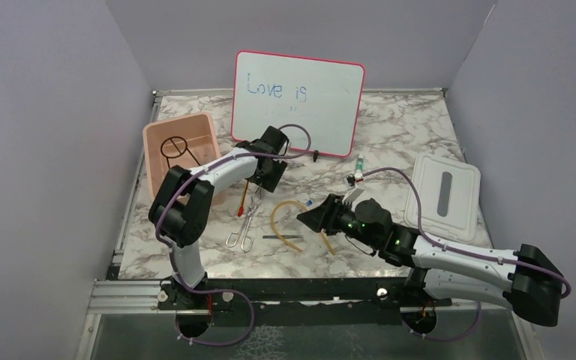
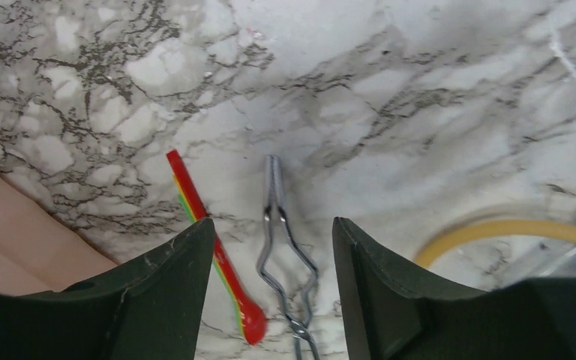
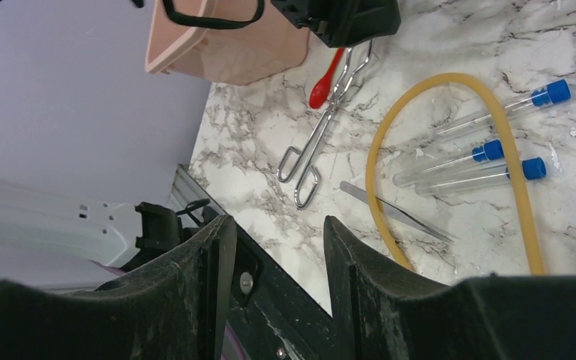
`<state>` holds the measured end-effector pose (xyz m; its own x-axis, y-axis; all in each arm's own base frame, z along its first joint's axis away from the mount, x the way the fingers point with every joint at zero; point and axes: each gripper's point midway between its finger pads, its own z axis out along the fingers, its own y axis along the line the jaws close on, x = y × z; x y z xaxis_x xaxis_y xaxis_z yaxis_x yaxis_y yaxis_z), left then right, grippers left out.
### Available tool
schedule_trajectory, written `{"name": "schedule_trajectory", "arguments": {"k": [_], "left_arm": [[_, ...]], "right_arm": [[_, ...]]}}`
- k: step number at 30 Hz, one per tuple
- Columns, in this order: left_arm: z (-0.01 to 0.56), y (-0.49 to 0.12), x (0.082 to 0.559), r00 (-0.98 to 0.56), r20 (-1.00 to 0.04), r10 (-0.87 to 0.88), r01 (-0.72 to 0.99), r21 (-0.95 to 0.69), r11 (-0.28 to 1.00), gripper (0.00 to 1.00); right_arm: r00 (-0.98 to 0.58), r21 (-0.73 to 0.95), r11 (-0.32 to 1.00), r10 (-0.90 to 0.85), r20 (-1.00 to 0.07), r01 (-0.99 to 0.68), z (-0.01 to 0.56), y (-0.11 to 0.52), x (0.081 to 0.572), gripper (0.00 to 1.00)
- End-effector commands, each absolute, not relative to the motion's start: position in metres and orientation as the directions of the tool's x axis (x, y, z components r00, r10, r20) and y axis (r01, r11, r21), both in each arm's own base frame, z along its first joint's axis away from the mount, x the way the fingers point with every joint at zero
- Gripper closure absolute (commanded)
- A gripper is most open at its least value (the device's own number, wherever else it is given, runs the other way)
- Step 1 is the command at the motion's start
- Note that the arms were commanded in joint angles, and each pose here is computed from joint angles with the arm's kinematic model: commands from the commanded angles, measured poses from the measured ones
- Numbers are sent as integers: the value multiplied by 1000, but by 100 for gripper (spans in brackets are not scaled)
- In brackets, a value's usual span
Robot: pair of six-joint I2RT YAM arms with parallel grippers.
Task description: Organize the chemistry lab equipment
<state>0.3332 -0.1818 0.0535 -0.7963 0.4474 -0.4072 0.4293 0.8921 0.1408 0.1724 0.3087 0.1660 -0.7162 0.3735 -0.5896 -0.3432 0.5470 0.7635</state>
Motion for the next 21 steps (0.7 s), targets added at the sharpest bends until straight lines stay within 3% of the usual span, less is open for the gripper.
{"name": "schedule_trajectory", "arguments": {"k": [1,7,16,21], "left_arm": [[53,-176,347,-806,-383,452,471,47,881,44],[46,-189,342,-822,-367,435,494,-81,866,57],[29,-187,328,-847,-302,437,487,-110,867,59],[22,-178,326,-860,-267,435,467,-69,881,66]], "right_arm": [[-692,766,557,415,-591,-321,171,297,176,49],[-664,771,553,452,-596,-315,178,285,177,49],[-659,767,559,453,-601,-315,178,284,178,49],[-665,767,559,447,-599,-315,176,287,178,49]]}}
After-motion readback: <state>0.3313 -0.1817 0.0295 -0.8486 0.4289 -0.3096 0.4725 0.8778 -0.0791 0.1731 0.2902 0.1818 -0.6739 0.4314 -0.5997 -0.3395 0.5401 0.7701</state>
